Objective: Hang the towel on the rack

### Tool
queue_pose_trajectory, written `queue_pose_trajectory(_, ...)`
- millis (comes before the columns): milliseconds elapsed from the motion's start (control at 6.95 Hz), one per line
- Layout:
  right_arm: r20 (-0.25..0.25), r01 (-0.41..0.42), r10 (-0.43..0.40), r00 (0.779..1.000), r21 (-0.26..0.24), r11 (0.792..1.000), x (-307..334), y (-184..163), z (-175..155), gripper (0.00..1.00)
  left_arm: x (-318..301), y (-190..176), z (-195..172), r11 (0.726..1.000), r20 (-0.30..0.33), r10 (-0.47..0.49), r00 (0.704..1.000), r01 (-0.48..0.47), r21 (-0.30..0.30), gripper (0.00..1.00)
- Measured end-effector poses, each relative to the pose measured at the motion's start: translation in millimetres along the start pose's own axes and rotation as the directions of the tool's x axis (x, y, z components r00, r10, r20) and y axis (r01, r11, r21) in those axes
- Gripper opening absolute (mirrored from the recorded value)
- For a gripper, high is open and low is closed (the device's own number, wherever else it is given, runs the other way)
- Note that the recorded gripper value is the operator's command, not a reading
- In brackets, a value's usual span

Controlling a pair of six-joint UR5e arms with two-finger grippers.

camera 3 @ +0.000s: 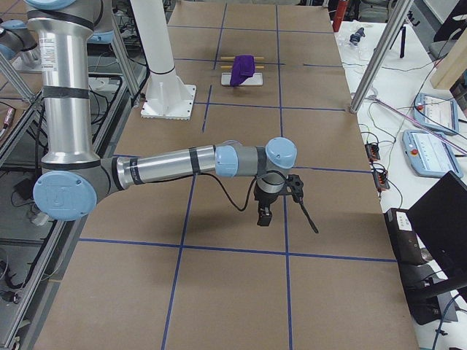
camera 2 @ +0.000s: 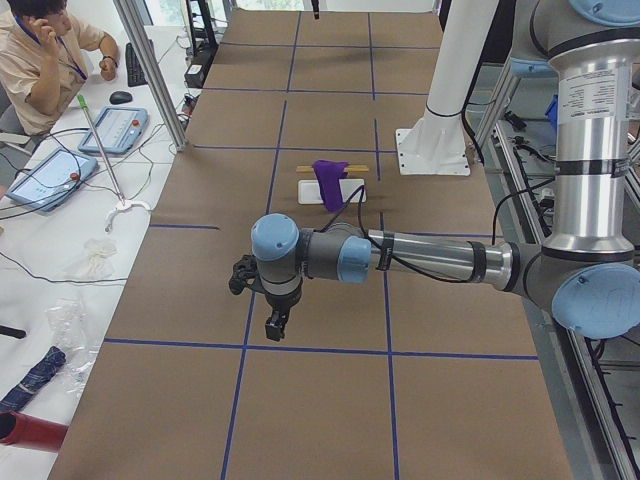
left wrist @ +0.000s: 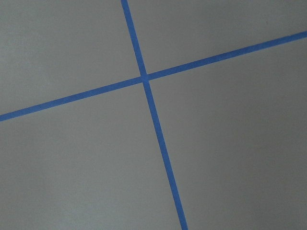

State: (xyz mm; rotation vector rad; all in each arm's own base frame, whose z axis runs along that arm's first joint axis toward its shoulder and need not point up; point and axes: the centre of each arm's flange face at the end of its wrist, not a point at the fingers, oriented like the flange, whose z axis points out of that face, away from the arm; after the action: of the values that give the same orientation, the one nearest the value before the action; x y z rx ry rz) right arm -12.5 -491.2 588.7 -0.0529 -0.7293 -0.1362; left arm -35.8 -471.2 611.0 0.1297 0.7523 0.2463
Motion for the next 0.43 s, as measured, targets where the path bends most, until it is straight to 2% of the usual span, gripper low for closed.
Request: queue_pose_trajectory(432,-0.001,-0.006,0.006,1.0,-0.007,1.0,4.8,-1.6,6.0,1.0,-0.6,-1.4,-0.3,1.0,-0.001,-0.01,1.0,0.01,-0.003,1.0)
